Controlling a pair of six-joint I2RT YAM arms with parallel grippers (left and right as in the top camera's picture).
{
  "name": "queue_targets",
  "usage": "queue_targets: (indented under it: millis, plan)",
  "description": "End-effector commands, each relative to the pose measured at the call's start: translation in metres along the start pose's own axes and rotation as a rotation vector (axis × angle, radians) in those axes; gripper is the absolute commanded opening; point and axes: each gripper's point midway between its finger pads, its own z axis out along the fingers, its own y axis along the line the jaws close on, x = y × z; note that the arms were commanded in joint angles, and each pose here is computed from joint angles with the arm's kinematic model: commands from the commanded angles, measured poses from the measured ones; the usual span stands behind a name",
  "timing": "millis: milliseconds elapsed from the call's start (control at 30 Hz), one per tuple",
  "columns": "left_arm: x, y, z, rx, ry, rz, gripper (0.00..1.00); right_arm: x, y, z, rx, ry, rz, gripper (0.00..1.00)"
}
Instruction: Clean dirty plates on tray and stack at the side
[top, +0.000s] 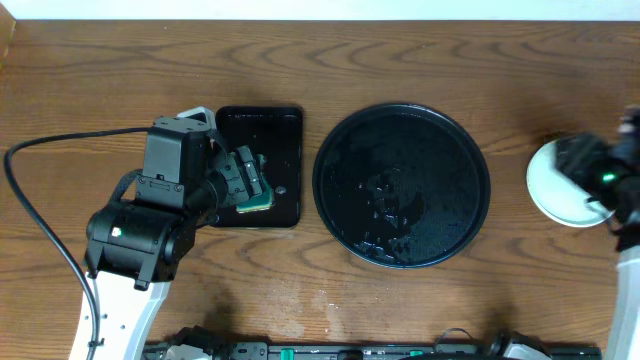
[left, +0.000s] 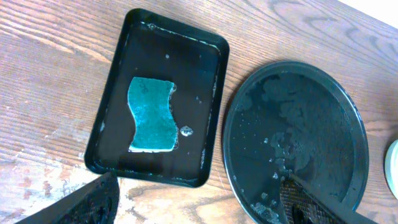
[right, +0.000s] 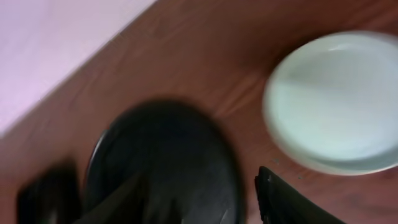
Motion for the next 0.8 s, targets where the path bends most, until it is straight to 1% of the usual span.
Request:
queue_targets:
  millis: [0,67,133,267,367,467,600,633,667,700,767]
  plan:
    - [-0.006,-0.001,-0.004,0.0,-0.017,0.003,0.84,0.027,0.013,0.008,0.022,0.097,-0.124,0.54]
    - [-0.006,-0.001,-0.004,0.0,-0.017,0.003,0.84,0.043,0.004,0.018,0.111,0.148,-0.16,0.54]
    - [-0.006,-0.001,-0.004,0.0,-0.017,0.003,0.83,0.058,0.002,0.031,0.134,0.201,-0.185,0.53]
    - [-0.006,-0.001,-0.004,0.0,-0.017,0.003,0.83,0.097,0.009,0.056,0.082,0.331,-0.234,0.52]
    - [-0.006,-0.001,-0.004,0.0,-0.017,0.003,0.84,0.125,0.02,0.068,-0.001,0.414,-0.287,0.51]
    - [-0.006,-0.001,-0.004,0.0,-0.017,0.003,0.84,0.138,0.031,0.072,-0.038,0.443,-0.331,0.5]
    - [-0.006,-0.001,-0.004,0.0,-0.017,0.003,0.84,0.146,0.055,0.067,-0.112,0.433,-0.416,0.5]
    - [-0.006,-0.001,-0.004,0.0,-0.017,0.003,0.83,0.147,0.062,0.064,-0.137,0.428,-0.429,0.53]
    - [-0.006,-0.001,-0.004,0.001,-0.018,0.003,0.84,0.15,0.071,0.061,-0.173,0.427,-0.435,0.67]
    - [-0.006,-0.001,-0.004,0.0,-0.017,0.003,0.83,0.153,0.082,0.056,-0.229,0.431,-0.439,0.99]
    - [-0.006,-0.001,-0.004,0.0,-0.017,0.003,0.83,0.16,0.1,0.045,-0.321,0.448,-0.414,0.99]
